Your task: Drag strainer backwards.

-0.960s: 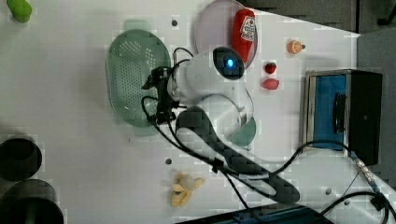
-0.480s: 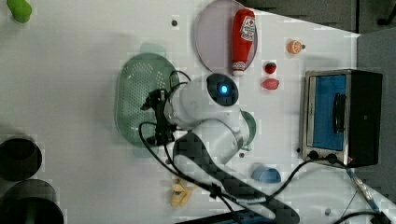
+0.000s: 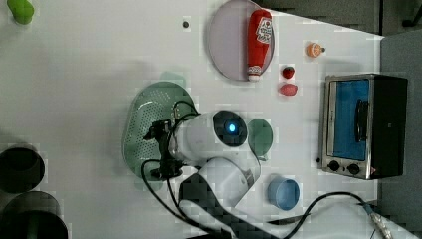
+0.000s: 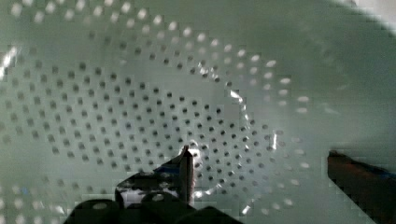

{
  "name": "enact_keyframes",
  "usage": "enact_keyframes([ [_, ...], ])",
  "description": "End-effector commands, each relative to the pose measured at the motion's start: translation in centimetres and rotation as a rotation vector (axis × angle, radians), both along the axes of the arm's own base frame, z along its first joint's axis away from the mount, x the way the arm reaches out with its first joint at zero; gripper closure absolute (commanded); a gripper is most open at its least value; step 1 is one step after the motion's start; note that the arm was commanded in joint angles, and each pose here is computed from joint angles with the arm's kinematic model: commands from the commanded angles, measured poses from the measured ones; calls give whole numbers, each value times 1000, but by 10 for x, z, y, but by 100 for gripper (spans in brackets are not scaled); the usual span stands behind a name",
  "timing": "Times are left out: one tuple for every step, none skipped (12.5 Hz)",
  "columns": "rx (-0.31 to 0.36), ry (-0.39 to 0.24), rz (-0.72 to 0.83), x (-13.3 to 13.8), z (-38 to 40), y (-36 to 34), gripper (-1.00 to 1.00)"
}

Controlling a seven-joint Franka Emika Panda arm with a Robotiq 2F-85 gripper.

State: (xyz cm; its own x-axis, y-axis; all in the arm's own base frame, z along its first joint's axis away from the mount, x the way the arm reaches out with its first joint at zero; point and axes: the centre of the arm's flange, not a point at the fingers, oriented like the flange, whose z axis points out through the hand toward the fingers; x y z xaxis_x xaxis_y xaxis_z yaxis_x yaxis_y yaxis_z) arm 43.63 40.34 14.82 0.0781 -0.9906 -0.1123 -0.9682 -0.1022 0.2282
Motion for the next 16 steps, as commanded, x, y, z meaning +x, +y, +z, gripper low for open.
enact_keyframes([
  [-1, 11, -25, -28, 10, 12, -100],
  [-6, 14, -12, -37, 10, 13, -100],
  [-7, 11, -1, -45, 10, 15, -100],
  [-10, 11, 9, -54, 10, 16, -100],
  [-11, 14, 15, -62, 8, 18, -100],
  [-6, 11, 16, -70, 7, 21, -100],
  [-6, 12, 23, -78, 6, 23, -100],
  [-11, 18, 32, -86, 5, 24, -100],
  [-15, 19, 45, -94, 4, 25, -100],
  [-11, 12, 55, -100, 6, 28, -100],
  [-11, 10, 52, -106, 7, 29, -100],
  [-16, 11, 51, -112, 8, 29, -100],
  [-17, 6, 46, -114, 9, 28, -100],
  [-11, -4, 45, -113, 11, 27, -100],
  [11, -39, 36, -104, 21, 28, -100],
  [31, -74, 17, -92, 36, 26, -100],
])
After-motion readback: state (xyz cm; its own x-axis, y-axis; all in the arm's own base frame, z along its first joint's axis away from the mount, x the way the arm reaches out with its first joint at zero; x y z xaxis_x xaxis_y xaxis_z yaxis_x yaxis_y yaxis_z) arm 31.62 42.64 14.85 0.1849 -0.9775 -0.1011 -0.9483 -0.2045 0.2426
